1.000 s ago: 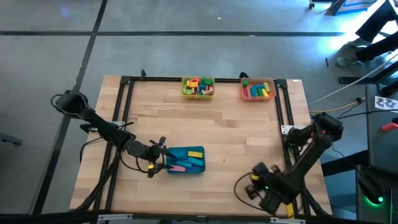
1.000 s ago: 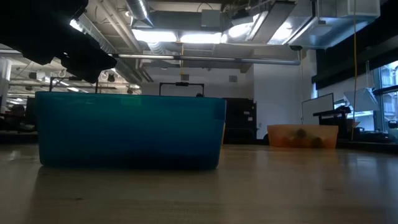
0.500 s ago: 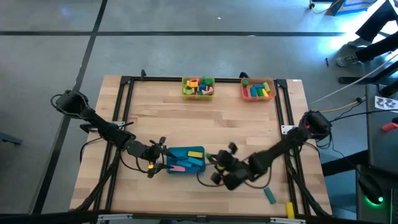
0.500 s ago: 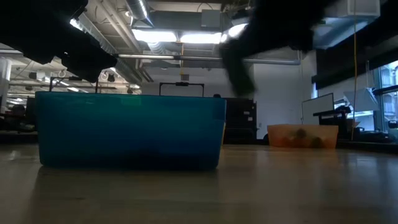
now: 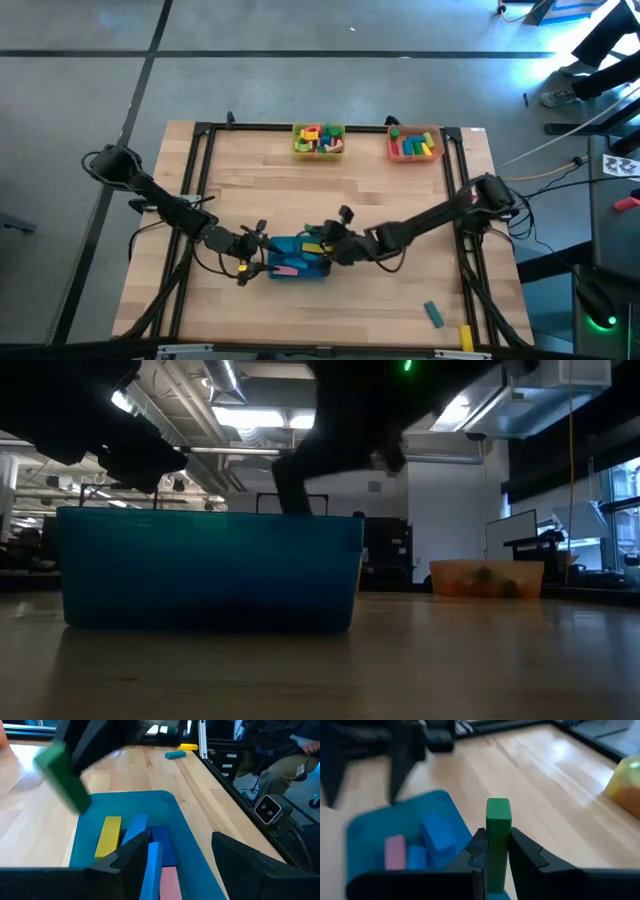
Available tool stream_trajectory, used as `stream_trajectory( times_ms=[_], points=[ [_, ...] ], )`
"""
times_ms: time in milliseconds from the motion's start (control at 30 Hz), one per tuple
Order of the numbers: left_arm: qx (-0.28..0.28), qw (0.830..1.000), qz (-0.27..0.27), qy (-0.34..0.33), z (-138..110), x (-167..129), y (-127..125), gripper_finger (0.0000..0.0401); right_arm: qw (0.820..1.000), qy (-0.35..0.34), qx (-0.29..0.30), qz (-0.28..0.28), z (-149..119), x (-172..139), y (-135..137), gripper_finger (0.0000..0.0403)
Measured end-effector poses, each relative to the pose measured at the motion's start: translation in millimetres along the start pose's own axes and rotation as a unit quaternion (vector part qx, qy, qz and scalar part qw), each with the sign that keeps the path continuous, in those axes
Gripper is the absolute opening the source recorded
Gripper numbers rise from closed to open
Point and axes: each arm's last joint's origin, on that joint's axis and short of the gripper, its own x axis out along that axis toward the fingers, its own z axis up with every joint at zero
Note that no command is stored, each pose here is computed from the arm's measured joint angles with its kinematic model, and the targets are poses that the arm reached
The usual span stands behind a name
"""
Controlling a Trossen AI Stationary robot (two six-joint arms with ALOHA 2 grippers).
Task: Sort blocks by size
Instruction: Put the green rectangular block into the blue bin, then put the blue rectangular block into the blue bin
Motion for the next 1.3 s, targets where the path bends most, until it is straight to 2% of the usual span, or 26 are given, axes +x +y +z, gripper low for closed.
stream_trajectory(
  times_ms=[200, 633, 800, 1067, 1300],
  points=[
    [0.005, 1.000, 0.000, 0.000, 0, 0, 0, 0.0202, 1.000, 0.009, 0.007, 0.007, -3, 13, -5, 0.0076],
    [0.004, 1.000, 0.000, -0.001, 0, 0, 0, 0.0202, 0.999, 0.020, 0.005, 0.025, -4, 12, -4, 0.0197],
    [0.002, 1.000, 0.000, -0.001, 0, 0, 0, 0.0202, 0.998, 0.026, 0.011, 0.054, 6, 1, -6, 0.0232],
    [0.001, 1.000, 0.000, -0.001, 0, 0, 0, 0.0202, 0.995, 0.062, 0.020, 0.070, 15, -41, -2, 0.0232],
    [0.002, 1.000, 0.000, 0.000, 0, 0, 0, 0.0202, 0.986, 0.151, 0.045, 0.049, -4, -78, 3, 0.0225]
  ],
)
